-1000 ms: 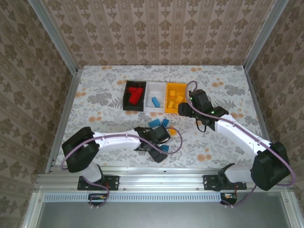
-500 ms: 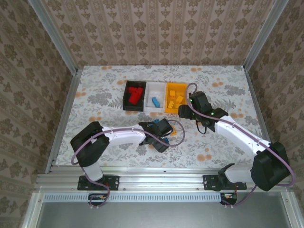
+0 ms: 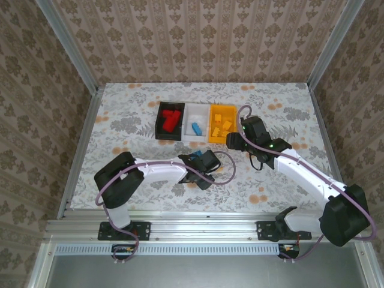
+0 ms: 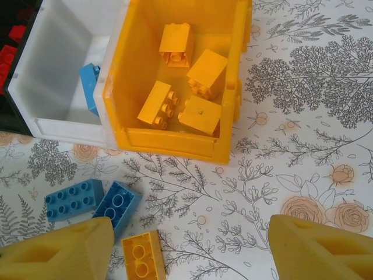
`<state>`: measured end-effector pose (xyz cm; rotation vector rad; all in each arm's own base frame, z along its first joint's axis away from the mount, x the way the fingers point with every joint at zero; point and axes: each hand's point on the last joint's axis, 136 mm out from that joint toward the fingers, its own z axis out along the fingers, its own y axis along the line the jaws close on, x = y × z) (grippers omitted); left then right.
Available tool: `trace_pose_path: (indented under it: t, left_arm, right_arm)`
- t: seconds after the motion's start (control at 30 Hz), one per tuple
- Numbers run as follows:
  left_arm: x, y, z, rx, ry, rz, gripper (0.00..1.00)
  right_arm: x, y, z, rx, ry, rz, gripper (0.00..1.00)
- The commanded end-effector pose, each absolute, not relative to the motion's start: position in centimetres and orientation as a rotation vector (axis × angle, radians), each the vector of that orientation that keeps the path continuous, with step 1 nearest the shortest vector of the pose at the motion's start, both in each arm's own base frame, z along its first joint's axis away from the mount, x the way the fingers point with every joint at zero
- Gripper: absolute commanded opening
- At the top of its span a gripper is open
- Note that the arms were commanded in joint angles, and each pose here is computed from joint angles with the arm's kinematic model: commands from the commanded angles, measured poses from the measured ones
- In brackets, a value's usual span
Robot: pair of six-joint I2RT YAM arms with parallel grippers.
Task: Sort the legos into containers by color
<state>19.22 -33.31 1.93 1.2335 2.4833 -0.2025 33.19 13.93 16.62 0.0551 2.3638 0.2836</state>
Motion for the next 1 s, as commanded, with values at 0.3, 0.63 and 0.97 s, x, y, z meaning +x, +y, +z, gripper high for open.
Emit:
trace_pose_path:
  t: [0.3, 0.63, 0.97]
  left_arm:
    - [20.3, -32.3, 6.9, 1.156, 2.414, -0.227, 0.31]
    - [34.1, -23.9, 16.1, 0.604, 2.441, -0.055, 0.29]
    - [45.9, -20.0, 14.3, 0.294, 2.571, -0.044, 0.32]
  right_arm:
    - [32.3, 14.3, 16.3, 0.055, 2.367, 0.353, 0.71]
    - [31.2, 15.3, 14.7, 0.052, 2.403, 0.43, 0.71]
    - [30.5, 16.9, 14.1, -0.009, 2.426, 0.462, 0.71]
